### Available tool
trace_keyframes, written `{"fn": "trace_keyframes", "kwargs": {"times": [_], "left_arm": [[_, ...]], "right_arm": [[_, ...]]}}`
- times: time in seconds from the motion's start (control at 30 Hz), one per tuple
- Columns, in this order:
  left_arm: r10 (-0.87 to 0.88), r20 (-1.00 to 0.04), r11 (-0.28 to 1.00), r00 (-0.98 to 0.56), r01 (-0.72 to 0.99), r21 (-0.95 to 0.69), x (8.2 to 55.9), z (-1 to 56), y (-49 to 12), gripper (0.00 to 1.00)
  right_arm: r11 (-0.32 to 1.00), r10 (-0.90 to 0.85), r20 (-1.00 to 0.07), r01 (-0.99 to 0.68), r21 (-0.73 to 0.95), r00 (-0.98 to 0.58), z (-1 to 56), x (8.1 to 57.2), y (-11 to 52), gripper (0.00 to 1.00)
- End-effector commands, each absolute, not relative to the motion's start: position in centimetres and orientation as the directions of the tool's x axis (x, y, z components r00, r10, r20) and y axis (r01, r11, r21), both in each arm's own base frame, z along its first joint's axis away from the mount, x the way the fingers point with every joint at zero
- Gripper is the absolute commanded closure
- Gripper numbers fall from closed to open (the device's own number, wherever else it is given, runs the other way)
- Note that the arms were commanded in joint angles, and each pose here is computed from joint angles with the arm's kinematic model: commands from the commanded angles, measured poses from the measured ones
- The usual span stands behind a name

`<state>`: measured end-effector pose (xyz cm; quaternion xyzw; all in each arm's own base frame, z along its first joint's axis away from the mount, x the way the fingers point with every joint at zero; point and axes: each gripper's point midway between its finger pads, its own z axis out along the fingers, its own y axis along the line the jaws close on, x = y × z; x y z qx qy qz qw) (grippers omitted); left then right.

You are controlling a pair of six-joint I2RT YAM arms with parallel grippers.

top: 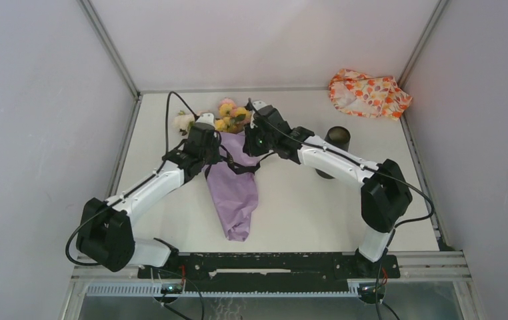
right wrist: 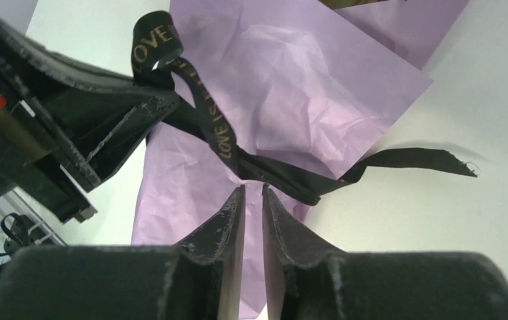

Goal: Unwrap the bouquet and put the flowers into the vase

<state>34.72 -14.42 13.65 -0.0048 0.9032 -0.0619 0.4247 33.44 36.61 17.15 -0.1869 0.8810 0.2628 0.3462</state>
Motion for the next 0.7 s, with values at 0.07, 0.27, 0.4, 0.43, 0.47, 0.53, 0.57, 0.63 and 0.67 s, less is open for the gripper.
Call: {"fn": "trace_keyframes", "kwargs": {"times": [0.07,0.27,0.4,0.43,0.47,0.53,0.57,0.63,0.67], "left_arm": [[-0.114,-0.804,0.987,-0.584,0.025,-0.158,35.8,17.3,-14.4,1.00],[-0.123,-0.811,0.984,-0.572,0.037,-0.175,35.7,18.4,-14.6,1.00],[-0.124,-0.811,0.984,-0.572,0.032,-0.174,35.4,18.5,-14.4,1.00],[-0.124,-0.811,0.984,-0.572,0.032,-0.173,35.3,18.4,-14.3,1.00],[-0.124,-0.811,0.984,-0.572,0.032,-0.173,35.3,18.4,-14.3,1.00],[-0.124,-0.810,0.985,-0.573,0.032,-0.172,35.2,18.3,-14.2,1.00],[-0.122,-0.810,0.985,-0.573,0.032,-0.171,35.2,18.3,-14.2,1.00],[-0.121,-0.809,0.985,-0.575,0.033,-0.171,35.2,18.2,-14.2,1.00],[-0.123,-0.809,0.984,-0.575,0.033,-0.173,35.2,18.2,-14.3,1.00]], "right_arm": [[0.745,-0.198,-0.781,-0.609,0.273,-0.592,19.9,31.0,38.2,0.75],[0.751,-0.247,-0.748,-0.609,0.253,-0.616,16.5,31.2,39.4,0.73],[0.766,-0.275,-0.727,-0.600,0.230,-0.630,14.2,32.2,39.7,0.72],[0.768,-0.279,-0.723,-0.599,0.226,-0.632,13.7,32.4,39.8,0.72],[0.772,-0.285,-0.717,-0.596,0.223,-0.636,13.1,32.6,39.8,0.72],[0.778,-0.292,-0.709,-0.591,0.215,-0.642,12.2,33.2,39.6,0.72],[0.782,-0.293,-0.705,-0.587,0.212,-0.645,11.8,33.5,39.5,0.72],[0.785,-0.294,-0.699,-0.582,0.212,-0.652,11.2,33.9,39.4,0.72],[0.786,-0.297,-0.696,-0.582,0.211,-0.654,10.9,34.0,39.4,0.73]]}}
